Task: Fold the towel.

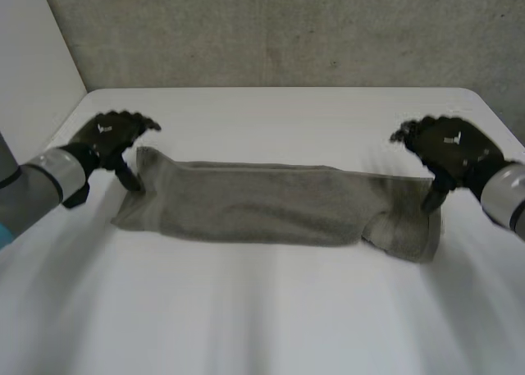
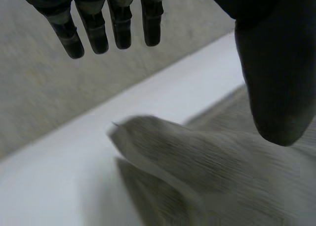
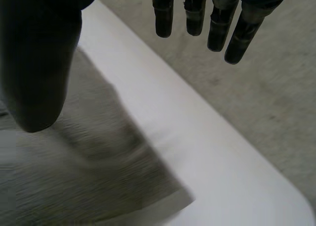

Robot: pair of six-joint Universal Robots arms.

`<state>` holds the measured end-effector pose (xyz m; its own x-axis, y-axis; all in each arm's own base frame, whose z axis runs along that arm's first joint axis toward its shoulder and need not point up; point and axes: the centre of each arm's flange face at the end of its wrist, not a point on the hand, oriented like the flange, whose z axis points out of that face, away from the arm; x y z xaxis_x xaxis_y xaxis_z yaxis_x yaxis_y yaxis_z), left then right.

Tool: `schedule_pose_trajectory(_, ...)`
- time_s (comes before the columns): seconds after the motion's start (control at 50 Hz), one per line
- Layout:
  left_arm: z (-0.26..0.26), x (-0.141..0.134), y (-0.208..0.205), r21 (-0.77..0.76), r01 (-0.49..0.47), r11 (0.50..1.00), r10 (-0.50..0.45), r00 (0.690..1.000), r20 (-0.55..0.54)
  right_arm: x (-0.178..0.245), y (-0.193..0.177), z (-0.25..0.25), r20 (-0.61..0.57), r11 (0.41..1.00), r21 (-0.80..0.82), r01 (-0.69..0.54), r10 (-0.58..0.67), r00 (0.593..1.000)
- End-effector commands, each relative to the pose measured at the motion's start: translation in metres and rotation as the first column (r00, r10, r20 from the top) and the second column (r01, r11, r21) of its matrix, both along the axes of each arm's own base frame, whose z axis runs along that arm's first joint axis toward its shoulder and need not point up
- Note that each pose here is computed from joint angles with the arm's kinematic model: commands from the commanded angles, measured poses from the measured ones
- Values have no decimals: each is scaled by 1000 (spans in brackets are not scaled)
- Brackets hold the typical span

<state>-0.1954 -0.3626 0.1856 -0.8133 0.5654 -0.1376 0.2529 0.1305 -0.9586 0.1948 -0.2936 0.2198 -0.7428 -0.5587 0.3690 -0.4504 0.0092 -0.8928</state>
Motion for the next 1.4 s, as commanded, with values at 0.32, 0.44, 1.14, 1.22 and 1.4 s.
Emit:
schedule_pose_trajectory(0.32, -46, 29, 38, 102, -154, 983, 137, 978, 159, -10, 23, -84, -17, 988, 152, 15, -12, 1000)
schedule_pose_trajectory(0.44, -54, 25, 39, 120, -147, 982, 127, 979, 158, -10, 21, -95, -41, 986, 168, 5, 2, 999)
schedule_pose_trajectory(1.14, -56, 21, 46, 111, -132, 985, 115, 983, 146, -77, -35, -77, -248, 994, -18, 107, -108, 963)
schedule_pose_trajectory(1.22, -57, 7, 56, 115, -88, 989, 70, 987, 148, -76, -34, -79, -247, 995, -12, 104, -104, 963)
schedule_pose_trajectory(1.4, -45, -22, 59, 109, -35, 993, 27, 997, 73, -71, -31, -80, -245, 996, -9, 91, -90, 965)
